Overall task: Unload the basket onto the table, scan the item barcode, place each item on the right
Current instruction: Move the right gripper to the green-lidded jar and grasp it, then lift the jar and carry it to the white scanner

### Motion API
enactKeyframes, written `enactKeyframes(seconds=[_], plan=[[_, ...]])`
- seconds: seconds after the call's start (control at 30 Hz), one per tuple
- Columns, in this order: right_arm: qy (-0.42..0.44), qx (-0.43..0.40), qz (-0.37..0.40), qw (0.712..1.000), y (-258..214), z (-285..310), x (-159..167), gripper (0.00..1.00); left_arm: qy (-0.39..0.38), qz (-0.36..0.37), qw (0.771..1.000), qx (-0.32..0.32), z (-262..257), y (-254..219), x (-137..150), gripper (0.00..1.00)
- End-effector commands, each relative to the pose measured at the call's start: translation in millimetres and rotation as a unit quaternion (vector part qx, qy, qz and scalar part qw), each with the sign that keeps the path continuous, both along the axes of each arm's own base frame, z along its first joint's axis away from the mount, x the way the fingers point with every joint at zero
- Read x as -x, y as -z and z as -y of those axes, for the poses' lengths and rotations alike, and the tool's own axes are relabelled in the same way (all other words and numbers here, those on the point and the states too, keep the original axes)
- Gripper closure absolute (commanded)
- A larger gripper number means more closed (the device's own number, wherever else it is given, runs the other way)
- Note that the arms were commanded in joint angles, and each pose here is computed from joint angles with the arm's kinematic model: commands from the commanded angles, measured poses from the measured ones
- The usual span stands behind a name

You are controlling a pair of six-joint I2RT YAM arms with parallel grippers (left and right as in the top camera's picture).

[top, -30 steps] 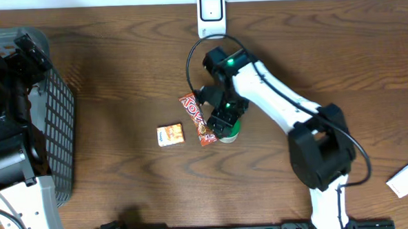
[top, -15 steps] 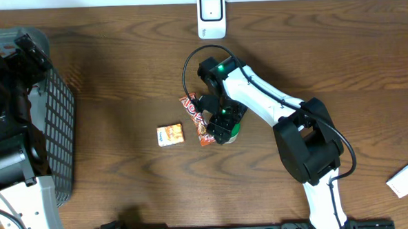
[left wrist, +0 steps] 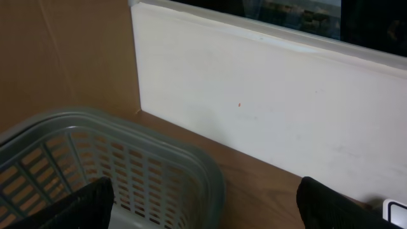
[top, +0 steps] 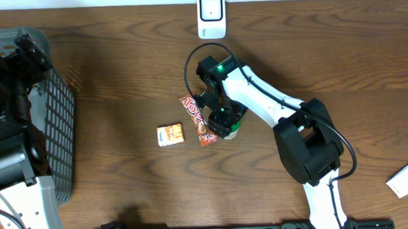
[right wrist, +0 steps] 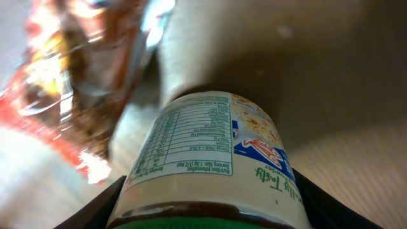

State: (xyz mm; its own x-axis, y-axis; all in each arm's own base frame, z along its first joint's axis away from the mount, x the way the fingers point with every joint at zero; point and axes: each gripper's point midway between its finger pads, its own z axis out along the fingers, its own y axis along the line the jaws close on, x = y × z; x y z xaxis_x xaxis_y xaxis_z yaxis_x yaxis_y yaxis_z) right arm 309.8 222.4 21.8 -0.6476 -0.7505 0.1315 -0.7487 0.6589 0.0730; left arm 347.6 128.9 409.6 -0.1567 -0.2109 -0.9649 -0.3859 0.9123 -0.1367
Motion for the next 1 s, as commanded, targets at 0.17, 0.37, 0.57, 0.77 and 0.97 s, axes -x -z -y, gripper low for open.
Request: enactKeyframes(seconds=[0.17,0.37,0.57,0.77,0.97], plan=[[0.246,0.068,0.044,0.966,6,12,-7,0.41,0.005,0.004,1.0,0.004,3,-2,-1,0.09],[0.462,0.083,0.056,0.881,7,12,-11,0.39,0.005,0.004,1.0,0.004,3,-2,-1,0.09],[0.488,0.072,0.061,0.868,8,7,-15,0.39,0.005,0.004,1.0,0.004,3,-2,-1,0.09],[0.495,0.06,0.039,0.866,7,4,-13,0.42,0.005,0.004,1.0,0.004,3,-2,-1,0.09],[0.502,0.02,-0.047,0.863,3,-11,-2,0.5,0.005,0.004,1.0,0.004,3,-2,-1,0.09]])
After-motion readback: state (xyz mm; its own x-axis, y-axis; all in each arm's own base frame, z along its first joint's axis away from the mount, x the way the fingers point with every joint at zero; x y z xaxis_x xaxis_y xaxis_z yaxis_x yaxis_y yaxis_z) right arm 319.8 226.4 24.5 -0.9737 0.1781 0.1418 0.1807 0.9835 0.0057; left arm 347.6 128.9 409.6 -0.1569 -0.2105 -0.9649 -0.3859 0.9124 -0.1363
